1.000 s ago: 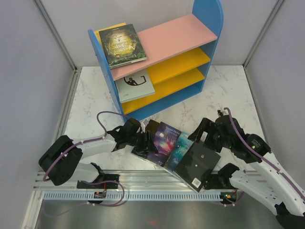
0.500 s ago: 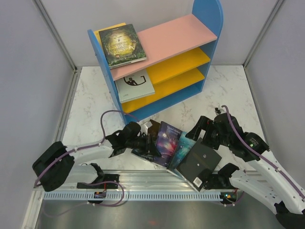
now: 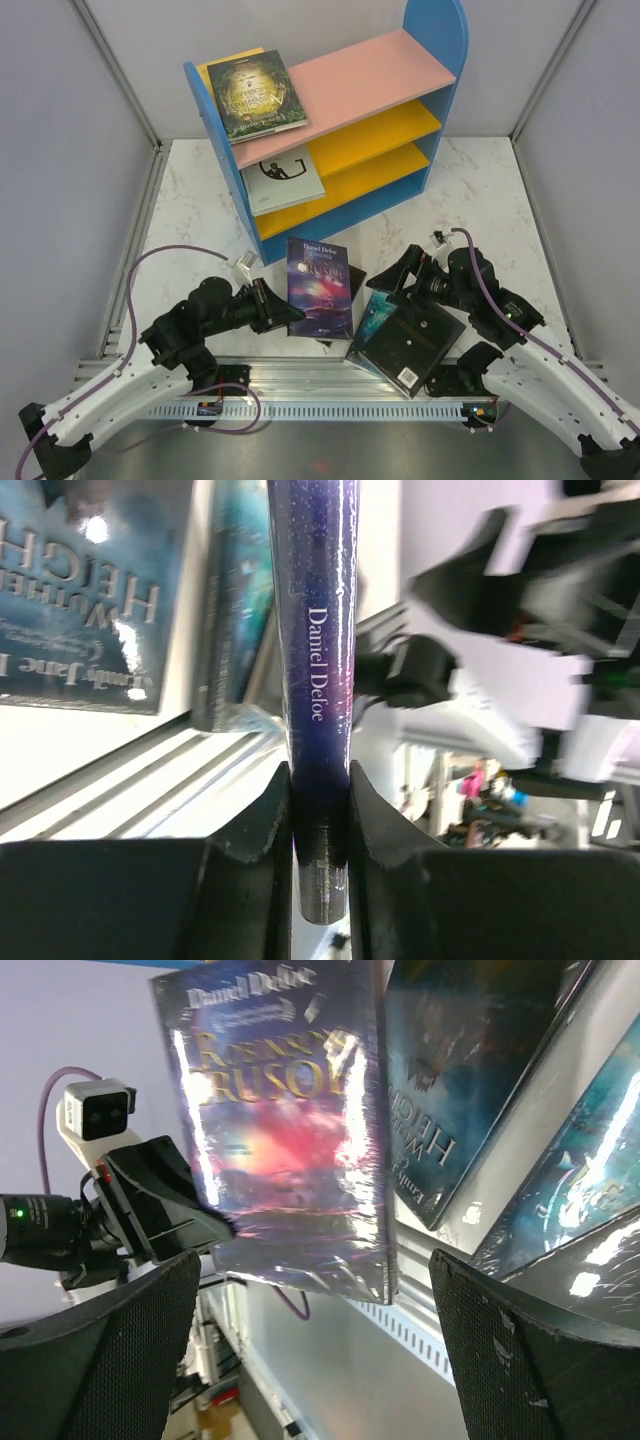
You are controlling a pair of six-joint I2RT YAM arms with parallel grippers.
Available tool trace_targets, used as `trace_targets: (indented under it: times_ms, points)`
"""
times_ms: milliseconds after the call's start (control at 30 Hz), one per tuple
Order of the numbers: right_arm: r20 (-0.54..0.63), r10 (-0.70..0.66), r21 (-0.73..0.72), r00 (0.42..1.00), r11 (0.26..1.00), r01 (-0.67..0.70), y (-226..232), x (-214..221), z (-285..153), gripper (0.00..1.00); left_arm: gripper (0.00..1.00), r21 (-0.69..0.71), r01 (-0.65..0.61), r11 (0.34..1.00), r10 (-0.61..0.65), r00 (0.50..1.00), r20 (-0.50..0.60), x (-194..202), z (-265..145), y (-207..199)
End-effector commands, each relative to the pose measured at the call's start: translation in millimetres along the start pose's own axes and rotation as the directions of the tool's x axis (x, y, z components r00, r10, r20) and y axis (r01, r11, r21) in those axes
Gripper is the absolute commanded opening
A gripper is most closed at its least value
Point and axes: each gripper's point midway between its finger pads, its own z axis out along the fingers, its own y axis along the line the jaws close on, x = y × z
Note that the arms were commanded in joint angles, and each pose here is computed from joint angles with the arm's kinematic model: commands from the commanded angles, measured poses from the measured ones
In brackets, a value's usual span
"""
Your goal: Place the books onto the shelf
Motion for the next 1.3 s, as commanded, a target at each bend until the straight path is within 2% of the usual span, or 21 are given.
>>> trace_targets:
  times_ms: [0,200,333,633,800,967,1267]
  points:
    - [-0.011,0.052,-0.191,0.999,0.980,-0.053,36.3,-0.8,-1.5,0.98,0.02,0.195,0.080,0.978,-0.108,0.984,0.140,-28.6,-25.1,-54.2]
    - [-0.052,0.089,-0.257,0.995,0.961,-0.100,43.2,4.5,1.0,0.98,0.02,0.312,0.122,0.942,-0.194,0.958,0.211,-40.4,-51.4,-70.1]
    - [-0.082,0.105,-0.316,0.991,0.940,-0.125,52.3,6.5,2.0,0.98,0.02,0.362,0.135,0.922,-0.226,0.949,0.221,-42.9,-56.0,-73.4]
    - [-0.129,0.103,-0.297,0.986,0.945,-0.138,40.7,23.9,8.4,0.98,0.02,0.465,0.148,0.873,-0.272,0.939,0.212,-48.5,-56.6,-88.3]
    - [-0.158,0.100,-0.253,0.982,0.958,-0.138,24.4,49.3,20.9,0.98,0.02,0.515,0.147,0.844,-0.285,0.937,0.200,-51.7,-53.2,-97.7]
    - [-0.159,0.122,-0.301,0.980,0.939,-0.166,29.2,58.2,26.9,0.98,0.02,0.535,0.143,0.833,-0.274,0.945,0.175,-50.6,-48.9,-105.6]
    - [-0.087,0.156,-0.434,0.984,0.883,-0.179,68.6,34.6,25.2,0.98,0.02,0.569,0.177,0.803,-0.311,0.939,0.148,-50.4,-43.1,-102.6]
